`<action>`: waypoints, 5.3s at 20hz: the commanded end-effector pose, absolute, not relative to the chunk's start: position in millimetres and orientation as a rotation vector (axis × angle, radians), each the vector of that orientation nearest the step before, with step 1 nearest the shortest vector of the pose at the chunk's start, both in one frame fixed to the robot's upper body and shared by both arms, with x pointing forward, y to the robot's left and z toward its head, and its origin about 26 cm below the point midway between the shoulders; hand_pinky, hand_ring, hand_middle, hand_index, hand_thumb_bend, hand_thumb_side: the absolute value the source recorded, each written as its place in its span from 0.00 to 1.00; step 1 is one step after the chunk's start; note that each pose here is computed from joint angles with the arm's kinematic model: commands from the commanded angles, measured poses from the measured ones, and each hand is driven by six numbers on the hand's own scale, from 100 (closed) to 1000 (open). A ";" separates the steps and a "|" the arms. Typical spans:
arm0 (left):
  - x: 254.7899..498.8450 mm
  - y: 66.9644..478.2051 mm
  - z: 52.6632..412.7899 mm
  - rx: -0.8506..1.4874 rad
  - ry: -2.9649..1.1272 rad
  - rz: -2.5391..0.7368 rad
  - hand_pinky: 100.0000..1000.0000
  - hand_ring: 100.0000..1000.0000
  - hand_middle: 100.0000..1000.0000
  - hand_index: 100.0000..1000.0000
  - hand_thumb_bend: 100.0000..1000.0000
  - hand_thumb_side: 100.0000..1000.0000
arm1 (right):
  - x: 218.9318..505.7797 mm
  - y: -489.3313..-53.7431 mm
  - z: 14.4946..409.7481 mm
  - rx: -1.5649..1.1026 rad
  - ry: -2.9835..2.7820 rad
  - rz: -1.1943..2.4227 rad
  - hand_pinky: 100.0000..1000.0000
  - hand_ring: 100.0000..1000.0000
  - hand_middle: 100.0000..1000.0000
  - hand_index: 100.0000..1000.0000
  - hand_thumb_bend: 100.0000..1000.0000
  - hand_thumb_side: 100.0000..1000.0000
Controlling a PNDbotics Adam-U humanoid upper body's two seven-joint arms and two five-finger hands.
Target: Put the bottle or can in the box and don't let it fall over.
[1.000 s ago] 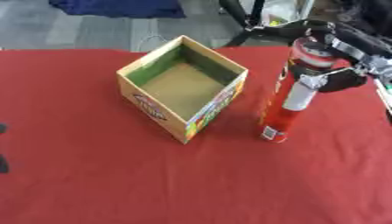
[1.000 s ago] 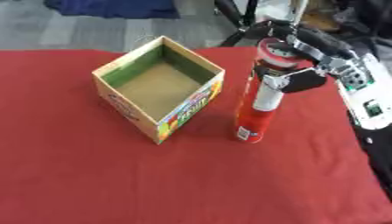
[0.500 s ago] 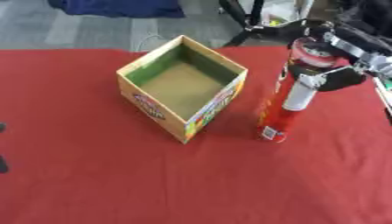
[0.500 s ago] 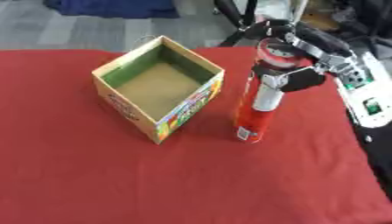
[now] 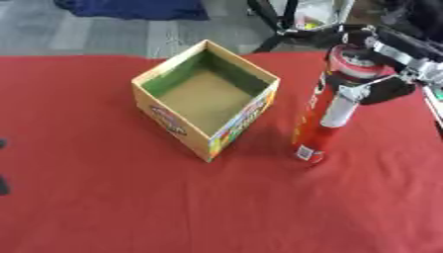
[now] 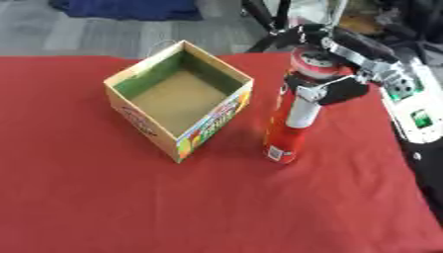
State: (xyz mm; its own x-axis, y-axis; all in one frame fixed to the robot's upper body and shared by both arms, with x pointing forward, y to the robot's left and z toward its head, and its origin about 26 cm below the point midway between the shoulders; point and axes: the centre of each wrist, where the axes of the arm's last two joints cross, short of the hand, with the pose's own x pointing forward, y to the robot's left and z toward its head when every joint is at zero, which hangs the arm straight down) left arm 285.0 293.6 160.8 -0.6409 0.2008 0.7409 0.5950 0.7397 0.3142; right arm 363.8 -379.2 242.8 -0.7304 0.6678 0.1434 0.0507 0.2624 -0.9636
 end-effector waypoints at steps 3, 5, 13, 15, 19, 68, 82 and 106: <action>283.5 294.1 169.8 -0.590 -2.252 -0.737 0.46 0.83 0.78 0.80 0.00 0.62 | 365.9 -373.8 222.9 -0.587 -1.996 1.499 0.19 0.56 0.74 0.71 0.00 0.13; 283.4 294.1 169.6 -0.590 -2.251 -0.737 0.46 0.83 0.78 0.79 0.00 0.62 | 366.3 -374.1 221.7 -0.588 -2.026 1.477 0.17 0.54 0.67 0.64 0.00 0.13; 283.3 294.3 169.5 -0.589 -2.249 -0.739 0.46 0.82 0.75 0.79 0.00 0.61 | 366.8 -373.9 220.1 -0.598 -2.126 1.397 0.10 0.40 0.36 0.41 0.00 0.18; 283.3 294.4 169.4 -0.588 -2.249 -0.739 0.46 0.82 0.75 0.78 0.00 0.61 | 366.6 -373.9 220.8 -0.602 -2.143 1.382 0.09 0.34 0.30 0.36 0.00 0.19; 283.0 294.4 168.7 -0.587 -2.246 -0.738 0.46 0.82 0.74 0.78 0.00 0.61 | 366.5 -373.3 221.8 -0.600 -2.163 1.369 0.05 0.28 0.25 0.32 0.00 0.20; 283.3 296.3 171.5 -0.591 -2.227 -0.757 0.47 0.81 0.70 0.75 0.00 0.61 | 332.8 -360.6 375.2 -0.421 -2.598 1.195 0.00 0.07 0.06 0.08 0.00 0.00; 288.6 290.5 183.2 -0.622 -2.256 -0.832 0.47 0.81 0.70 0.75 0.00 0.61 | 345.9 -357.4 395.1 -0.416 -2.743 1.007 0.00 0.08 0.06 0.07 0.00 0.00; 294.2 283.9 197.2 -0.627 -2.298 -0.937 0.46 0.81 0.69 0.75 0.00 0.60 | 377.6 -367.6 359.6 -0.647 -2.743 1.055 0.00 0.11 0.04 0.10 0.00 0.00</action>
State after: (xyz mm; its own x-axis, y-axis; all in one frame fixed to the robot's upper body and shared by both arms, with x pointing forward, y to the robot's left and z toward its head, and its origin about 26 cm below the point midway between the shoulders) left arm 296.6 283.4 188.1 -0.7047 0.2164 0.6757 0.6156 0.6600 0.4307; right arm 381.7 -363.9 349.6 -0.9058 0.4237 0.0104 0.3117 0.6825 -0.6611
